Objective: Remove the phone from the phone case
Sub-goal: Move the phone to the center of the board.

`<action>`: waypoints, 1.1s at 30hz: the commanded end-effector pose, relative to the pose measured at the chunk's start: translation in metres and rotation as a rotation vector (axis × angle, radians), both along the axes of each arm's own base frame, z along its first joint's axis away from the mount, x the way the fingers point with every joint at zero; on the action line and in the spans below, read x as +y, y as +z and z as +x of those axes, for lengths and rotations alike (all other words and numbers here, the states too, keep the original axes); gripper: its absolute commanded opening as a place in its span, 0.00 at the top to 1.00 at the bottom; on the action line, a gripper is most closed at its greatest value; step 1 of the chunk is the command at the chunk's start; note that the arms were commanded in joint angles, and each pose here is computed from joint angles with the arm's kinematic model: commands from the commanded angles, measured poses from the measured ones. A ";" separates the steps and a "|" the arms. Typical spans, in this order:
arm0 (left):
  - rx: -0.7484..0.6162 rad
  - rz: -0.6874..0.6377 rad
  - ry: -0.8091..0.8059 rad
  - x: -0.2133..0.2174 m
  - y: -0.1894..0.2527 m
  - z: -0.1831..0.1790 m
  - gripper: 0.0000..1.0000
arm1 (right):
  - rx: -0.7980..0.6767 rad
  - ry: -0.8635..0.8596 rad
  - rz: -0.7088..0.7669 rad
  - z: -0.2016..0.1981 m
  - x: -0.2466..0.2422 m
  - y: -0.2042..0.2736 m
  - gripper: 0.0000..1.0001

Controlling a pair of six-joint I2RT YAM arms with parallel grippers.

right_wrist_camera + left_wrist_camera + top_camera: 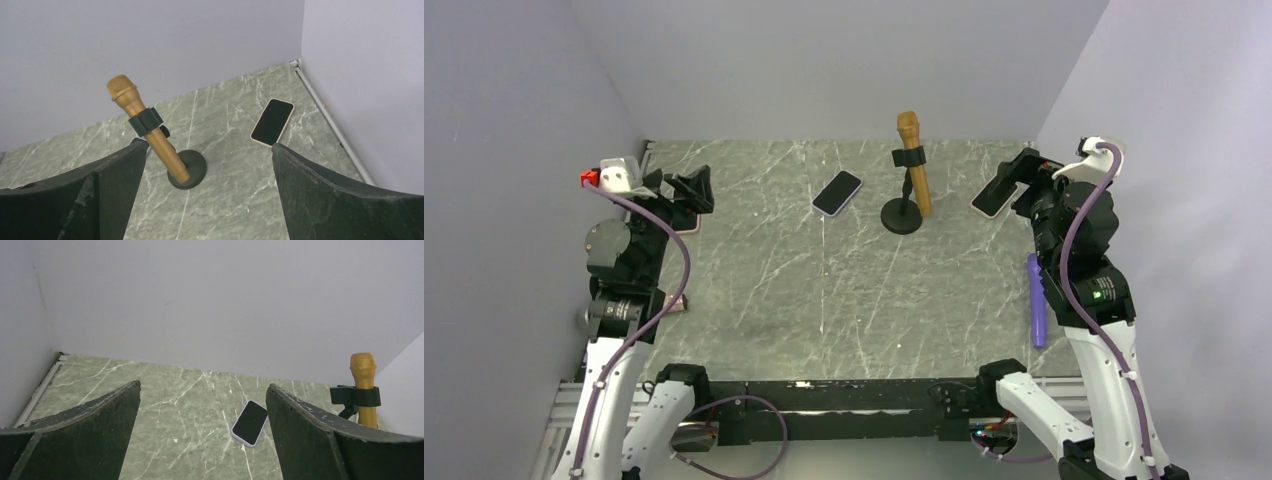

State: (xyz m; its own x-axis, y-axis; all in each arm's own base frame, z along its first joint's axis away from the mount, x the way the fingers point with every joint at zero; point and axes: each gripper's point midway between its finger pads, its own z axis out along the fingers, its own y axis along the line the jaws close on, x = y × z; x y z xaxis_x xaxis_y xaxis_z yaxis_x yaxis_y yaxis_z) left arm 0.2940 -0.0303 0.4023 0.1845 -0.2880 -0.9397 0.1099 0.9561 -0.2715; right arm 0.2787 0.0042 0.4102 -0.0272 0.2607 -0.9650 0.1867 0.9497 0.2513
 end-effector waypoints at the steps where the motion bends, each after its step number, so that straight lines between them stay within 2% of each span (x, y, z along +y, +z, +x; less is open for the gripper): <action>1: 0.002 0.008 0.018 0.004 0.004 0.005 0.01 | 0.011 -0.007 0.028 0.000 0.000 0.001 0.00; 6: 0.120 -0.015 0.095 0.019 -0.019 0.021 0.01 | 0.051 -0.043 0.057 0.002 -0.003 -0.007 0.00; 11: 0.217 -0.047 0.133 0.031 -0.039 0.038 0.01 | 0.024 0.033 0.070 0.001 0.010 -0.004 0.00; 13: 0.270 -0.067 0.184 0.049 -0.052 0.047 0.01 | 0.015 0.067 0.072 0.000 0.015 -0.003 0.00; 21: 0.529 -0.223 0.165 0.091 -0.128 0.096 0.01 | 0.001 0.135 0.062 -0.003 0.025 -0.004 0.00; 26: 0.763 -0.392 0.202 0.140 -0.195 0.117 0.01 | -0.007 0.164 0.062 -0.005 0.030 0.001 0.00; 29: 0.880 -0.455 0.182 0.154 -0.232 0.128 0.01 | -0.015 0.187 0.064 -0.005 0.034 0.002 0.00; 33: 0.930 -0.468 0.200 0.170 -0.264 0.136 0.01 | -0.019 0.201 0.067 -0.006 0.036 0.000 0.00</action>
